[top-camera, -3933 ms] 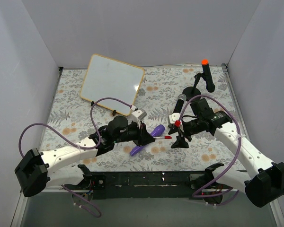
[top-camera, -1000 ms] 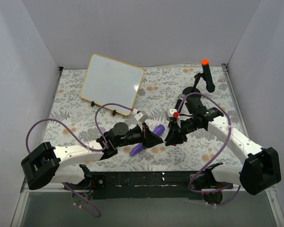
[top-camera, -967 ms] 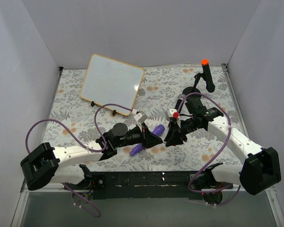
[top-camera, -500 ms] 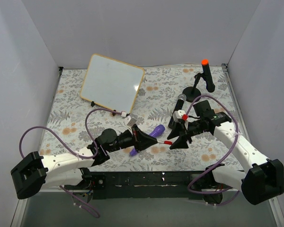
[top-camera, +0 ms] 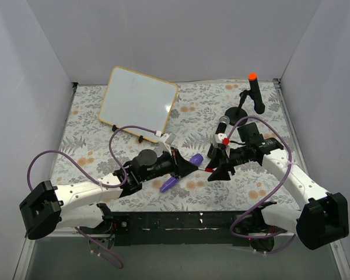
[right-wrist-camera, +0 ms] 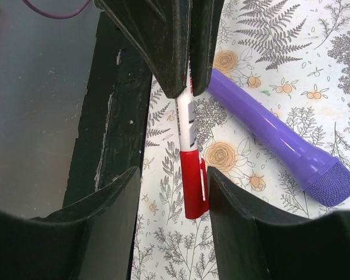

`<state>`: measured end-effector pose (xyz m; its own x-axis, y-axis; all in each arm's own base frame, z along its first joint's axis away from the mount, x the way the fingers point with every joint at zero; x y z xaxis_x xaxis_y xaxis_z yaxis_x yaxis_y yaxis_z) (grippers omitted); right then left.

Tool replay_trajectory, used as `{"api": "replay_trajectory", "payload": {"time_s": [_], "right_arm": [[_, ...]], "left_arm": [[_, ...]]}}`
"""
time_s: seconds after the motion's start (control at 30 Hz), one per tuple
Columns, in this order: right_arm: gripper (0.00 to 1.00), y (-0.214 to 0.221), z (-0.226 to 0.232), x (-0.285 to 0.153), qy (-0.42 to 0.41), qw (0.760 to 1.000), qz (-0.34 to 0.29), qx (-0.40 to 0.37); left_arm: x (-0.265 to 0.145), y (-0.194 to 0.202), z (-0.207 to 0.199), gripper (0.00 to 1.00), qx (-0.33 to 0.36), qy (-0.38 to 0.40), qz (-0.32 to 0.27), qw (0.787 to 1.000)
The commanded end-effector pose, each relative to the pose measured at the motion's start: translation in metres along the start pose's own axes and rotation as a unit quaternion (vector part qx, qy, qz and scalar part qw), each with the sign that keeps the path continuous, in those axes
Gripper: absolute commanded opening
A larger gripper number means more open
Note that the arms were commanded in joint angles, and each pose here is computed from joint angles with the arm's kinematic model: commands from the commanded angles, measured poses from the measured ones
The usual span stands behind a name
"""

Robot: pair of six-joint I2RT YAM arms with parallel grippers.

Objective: Write a sentence on the whiteboard
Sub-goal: Open the whiteboard marker at the center of the board.

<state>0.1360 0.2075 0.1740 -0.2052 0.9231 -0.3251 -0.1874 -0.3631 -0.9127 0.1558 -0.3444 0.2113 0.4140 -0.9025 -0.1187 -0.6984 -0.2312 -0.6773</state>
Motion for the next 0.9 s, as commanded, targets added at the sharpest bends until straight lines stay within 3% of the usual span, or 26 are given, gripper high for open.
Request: {"api": "replay_trajectory", "payload": {"time_s": [0.0, 0.37, 0.47, 0.57, 0.6, 0.87], "right_arm": [[0.55, -0.002, -0.006, 0.001, 0.009, 1.0, -0.003, 0.003], [0.43, 0.001, -0.013, 0.001, 0.021, 1.0, 0.007, 0.016], [0.35, 0.002, -0.013, 0.001, 0.02, 1.0, 0.008, 0.019], [0.21, 0.002, -0.011, 0.002, 0.014, 1.0, 0.008, 0.017], [0.02, 0.002, -0.011, 0.002, 0.012, 1.0, 0.008, 0.009], [0.01, 0.003, -0.003, -0.001, -0.003, 0.999, 0.02, -0.026]], "left_arm": [[0.005, -0.006, 0.006, 0.0, -0.048, -0.055, 0.003, 0.997], [0.012, -0.007, 0.01, 0.0, -0.094, -0.095, 0.015, 0.991], [0.015, -0.005, 0.01, 0.0, -0.094, -0.093, 0.019, 0.991], [0.014, -0.005, 0.009, 0.0, -0.093, -0.087, 0.017, 0.992], [0.013, -0.006, 0.008, 0.0, -0.092, -0.082, 0.016, 0.992], [-0.003, -0.015, -0.002, 0.0, -0.059, -0.033, -0.018, 0.998]]}}
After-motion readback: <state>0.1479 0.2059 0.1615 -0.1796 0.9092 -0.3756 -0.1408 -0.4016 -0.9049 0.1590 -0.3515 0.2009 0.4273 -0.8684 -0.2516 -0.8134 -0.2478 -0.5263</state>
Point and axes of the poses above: each gripper's point midway between its finger pads, its own x axis out along the fingers, its own z axis along the line the jaws close on, y = z × x, the point moved 1 cm from there along -x, back along the fingers, and after that the axes turned 1 degree about -x, right-handed, at the moved point
